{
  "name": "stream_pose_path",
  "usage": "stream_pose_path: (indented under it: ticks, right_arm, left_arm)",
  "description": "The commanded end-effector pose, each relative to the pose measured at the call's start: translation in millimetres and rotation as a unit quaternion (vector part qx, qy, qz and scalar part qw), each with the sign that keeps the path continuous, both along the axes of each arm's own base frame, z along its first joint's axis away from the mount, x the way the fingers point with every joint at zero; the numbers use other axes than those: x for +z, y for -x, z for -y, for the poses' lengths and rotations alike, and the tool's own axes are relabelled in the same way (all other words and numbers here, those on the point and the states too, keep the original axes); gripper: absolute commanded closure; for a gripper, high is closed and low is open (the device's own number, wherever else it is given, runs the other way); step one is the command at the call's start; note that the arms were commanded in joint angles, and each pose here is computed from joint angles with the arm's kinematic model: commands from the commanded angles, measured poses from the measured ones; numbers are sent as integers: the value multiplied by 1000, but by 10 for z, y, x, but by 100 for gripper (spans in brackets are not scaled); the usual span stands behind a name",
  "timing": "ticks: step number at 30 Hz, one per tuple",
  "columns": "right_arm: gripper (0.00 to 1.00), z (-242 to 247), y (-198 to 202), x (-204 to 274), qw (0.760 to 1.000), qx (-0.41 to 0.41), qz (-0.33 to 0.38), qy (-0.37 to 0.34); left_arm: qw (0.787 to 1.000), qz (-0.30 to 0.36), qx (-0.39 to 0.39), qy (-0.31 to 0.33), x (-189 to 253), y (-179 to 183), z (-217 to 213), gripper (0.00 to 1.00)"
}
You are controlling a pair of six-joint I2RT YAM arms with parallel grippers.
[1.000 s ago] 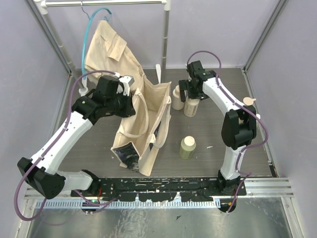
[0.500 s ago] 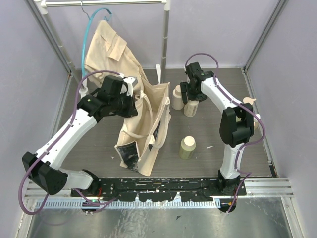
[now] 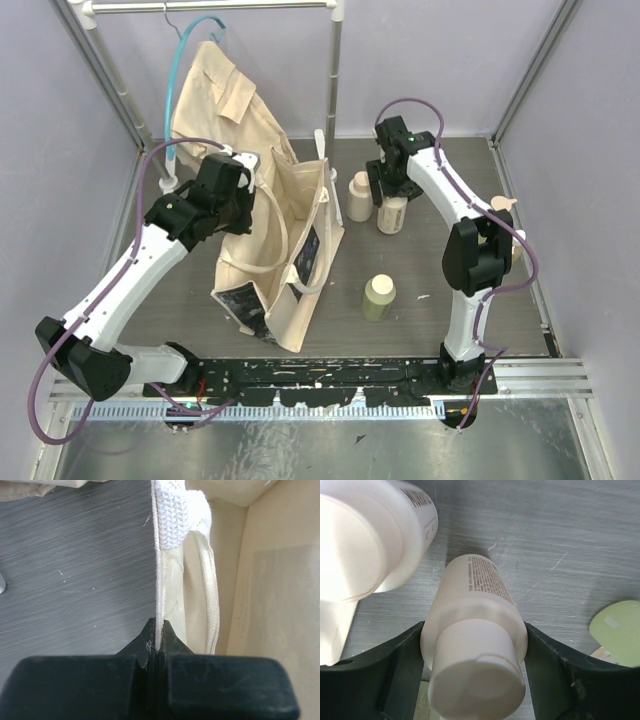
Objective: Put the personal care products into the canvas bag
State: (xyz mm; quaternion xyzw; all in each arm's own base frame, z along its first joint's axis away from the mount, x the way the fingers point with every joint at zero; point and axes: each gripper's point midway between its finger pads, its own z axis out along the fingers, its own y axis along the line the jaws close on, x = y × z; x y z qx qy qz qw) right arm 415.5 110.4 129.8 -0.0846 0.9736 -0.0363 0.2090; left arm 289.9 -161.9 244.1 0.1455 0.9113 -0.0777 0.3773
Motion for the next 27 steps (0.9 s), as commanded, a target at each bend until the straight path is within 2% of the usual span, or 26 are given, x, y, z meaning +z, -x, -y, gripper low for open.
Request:
stream_pose_path:
  ticks: [1, 5, 10, 19, 24, 27]
  right_arm:
    - [99, -5, -234, 1061, 992, 2, 123, -12]
    - [99, 19, -276, 1613, 982, -11, 184, -27]
    - [99, -288, -230, 2294, 957, 51, 260, -119]
    - [99, -625, 75, 3651, 856, 146, 434, -242]
    - [99, -873, 373, 4113, 797, 216, 468, -313]
    - [99, -1046, 532, 4195, 775, 254, 456, -356]
  left_arm:
    - [999, 16, 22, -26, -26, -46, -133, 100]
    - [1000, 16, 18, -12, -53, -57, -72, 100]
    - [1000, 26, 6, 3, -15, -99, 6, 100]
    - [1000, 24, -9, 13, -53, -138, 97, 100]
    - [1000, 15, -15, 18, -120, -150, 152, 100]
    - [999, 11, -18, 24, -137, -155, 188, 100]
